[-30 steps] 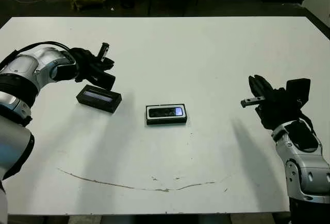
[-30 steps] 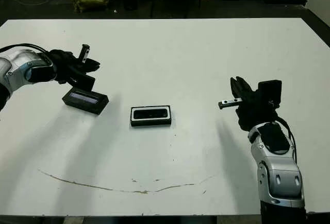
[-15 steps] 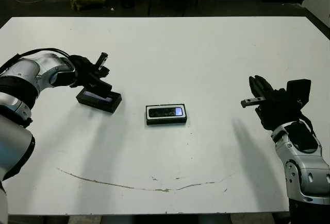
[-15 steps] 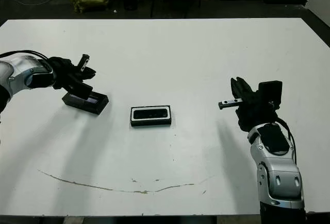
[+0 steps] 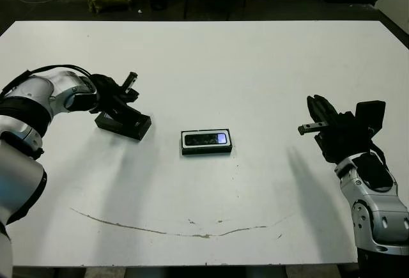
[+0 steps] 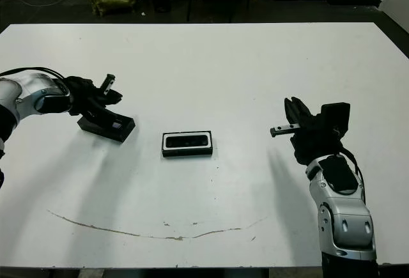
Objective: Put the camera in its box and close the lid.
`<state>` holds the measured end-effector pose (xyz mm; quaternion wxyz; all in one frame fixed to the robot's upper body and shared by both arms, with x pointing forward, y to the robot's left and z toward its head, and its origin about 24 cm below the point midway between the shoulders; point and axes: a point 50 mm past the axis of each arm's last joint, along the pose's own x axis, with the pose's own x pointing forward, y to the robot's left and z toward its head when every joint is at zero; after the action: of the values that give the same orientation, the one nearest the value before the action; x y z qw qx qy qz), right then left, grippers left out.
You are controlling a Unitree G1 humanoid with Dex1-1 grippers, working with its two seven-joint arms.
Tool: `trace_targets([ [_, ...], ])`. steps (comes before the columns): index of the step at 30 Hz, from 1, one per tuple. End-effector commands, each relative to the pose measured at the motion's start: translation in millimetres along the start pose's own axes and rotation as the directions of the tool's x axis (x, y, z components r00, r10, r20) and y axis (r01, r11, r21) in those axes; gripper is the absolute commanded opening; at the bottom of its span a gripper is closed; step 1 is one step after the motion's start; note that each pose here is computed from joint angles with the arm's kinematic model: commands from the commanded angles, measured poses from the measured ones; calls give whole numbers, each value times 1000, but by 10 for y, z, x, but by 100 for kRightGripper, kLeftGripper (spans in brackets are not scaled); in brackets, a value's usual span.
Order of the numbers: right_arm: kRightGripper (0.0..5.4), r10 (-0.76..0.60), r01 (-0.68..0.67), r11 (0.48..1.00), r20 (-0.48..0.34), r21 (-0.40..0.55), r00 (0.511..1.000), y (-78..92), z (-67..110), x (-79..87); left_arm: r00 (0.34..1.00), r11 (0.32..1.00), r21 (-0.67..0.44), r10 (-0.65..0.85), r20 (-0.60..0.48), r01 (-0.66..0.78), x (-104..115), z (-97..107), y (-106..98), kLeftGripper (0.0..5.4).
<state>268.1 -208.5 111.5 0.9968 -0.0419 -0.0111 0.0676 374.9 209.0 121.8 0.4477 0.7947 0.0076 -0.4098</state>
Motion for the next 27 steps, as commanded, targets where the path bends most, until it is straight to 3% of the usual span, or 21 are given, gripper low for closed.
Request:
trace_targets([
  [1,3,6,-6,1000,-31,-2,1000,-4,-67,-28,997,997,-13,-70,-9,70,55,30,-143,0],
  [18,3,42,-42,999,-10,17,999,42,-70,-80,970,969,37,-242,-21,243,132,126,-193,0],
  [27,3,47,-47,998,3,38,999,64,-51,-96,967,968,5,-252,23,252,143,196,-187,0],
])
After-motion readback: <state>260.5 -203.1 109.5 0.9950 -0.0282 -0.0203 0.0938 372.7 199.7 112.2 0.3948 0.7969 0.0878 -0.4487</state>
